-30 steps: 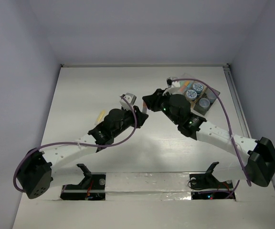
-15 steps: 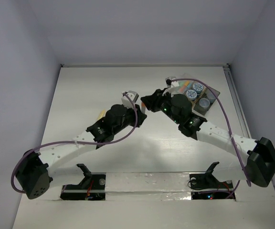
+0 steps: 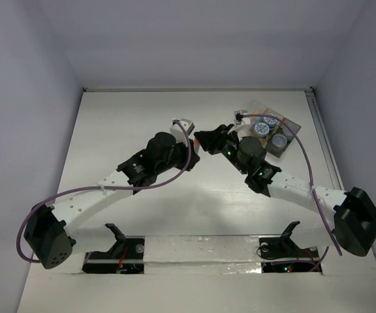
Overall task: Sort the stationery into containers
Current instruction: Close the pen cap on the pen, then place the pen in the storage box.
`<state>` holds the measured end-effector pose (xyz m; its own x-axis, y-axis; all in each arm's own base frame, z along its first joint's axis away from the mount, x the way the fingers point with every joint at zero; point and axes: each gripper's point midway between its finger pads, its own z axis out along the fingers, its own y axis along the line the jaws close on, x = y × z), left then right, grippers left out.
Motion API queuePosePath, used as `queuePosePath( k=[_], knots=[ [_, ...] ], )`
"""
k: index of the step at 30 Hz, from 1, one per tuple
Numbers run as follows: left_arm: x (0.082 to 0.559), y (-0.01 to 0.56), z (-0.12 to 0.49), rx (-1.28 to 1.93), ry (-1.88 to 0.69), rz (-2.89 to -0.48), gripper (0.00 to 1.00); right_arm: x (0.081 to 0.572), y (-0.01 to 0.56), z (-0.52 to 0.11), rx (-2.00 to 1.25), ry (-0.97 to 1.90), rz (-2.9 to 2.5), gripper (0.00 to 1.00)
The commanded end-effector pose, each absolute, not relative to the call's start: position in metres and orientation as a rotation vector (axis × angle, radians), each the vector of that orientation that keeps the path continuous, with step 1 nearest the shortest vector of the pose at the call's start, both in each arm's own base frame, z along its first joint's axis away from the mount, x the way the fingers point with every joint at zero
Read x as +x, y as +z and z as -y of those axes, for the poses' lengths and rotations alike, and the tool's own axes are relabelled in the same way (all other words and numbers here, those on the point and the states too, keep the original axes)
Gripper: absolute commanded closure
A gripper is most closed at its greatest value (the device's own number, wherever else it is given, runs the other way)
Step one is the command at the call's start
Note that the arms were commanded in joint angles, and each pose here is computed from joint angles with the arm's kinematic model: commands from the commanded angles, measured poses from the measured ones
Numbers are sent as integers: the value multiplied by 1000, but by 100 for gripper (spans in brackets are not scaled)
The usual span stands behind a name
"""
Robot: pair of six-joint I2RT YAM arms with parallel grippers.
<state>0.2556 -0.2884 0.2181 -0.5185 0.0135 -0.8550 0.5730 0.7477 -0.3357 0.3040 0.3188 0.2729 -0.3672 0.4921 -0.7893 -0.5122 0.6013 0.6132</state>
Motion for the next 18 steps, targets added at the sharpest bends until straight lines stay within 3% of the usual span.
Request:
queuePosePath(
  k=[1, 5, 7, 11, 18],
  knots=[
    [290, 442, 284, 207, -947, -1301, 100, 229, 155, -342, -243, 1036, -2111, 100],
    [281, 361, 295, 260, -985, -1475, 100, 278, 206, -328, -133, 973, -1998, 100],
    [272, 338, 291, 253, -1011, -1512, 91, 306, 239, -320, -77, 968, -1924, 100],
    [253, 272, 273, 251, -988, -1631, 65, 363, 276, -300, 16, 880, -1835, 100],
    [239, 237, 249, 231, -930, -1670, 42, 453, 287, -221, 201, 677, -1787, 100]
  ],
)
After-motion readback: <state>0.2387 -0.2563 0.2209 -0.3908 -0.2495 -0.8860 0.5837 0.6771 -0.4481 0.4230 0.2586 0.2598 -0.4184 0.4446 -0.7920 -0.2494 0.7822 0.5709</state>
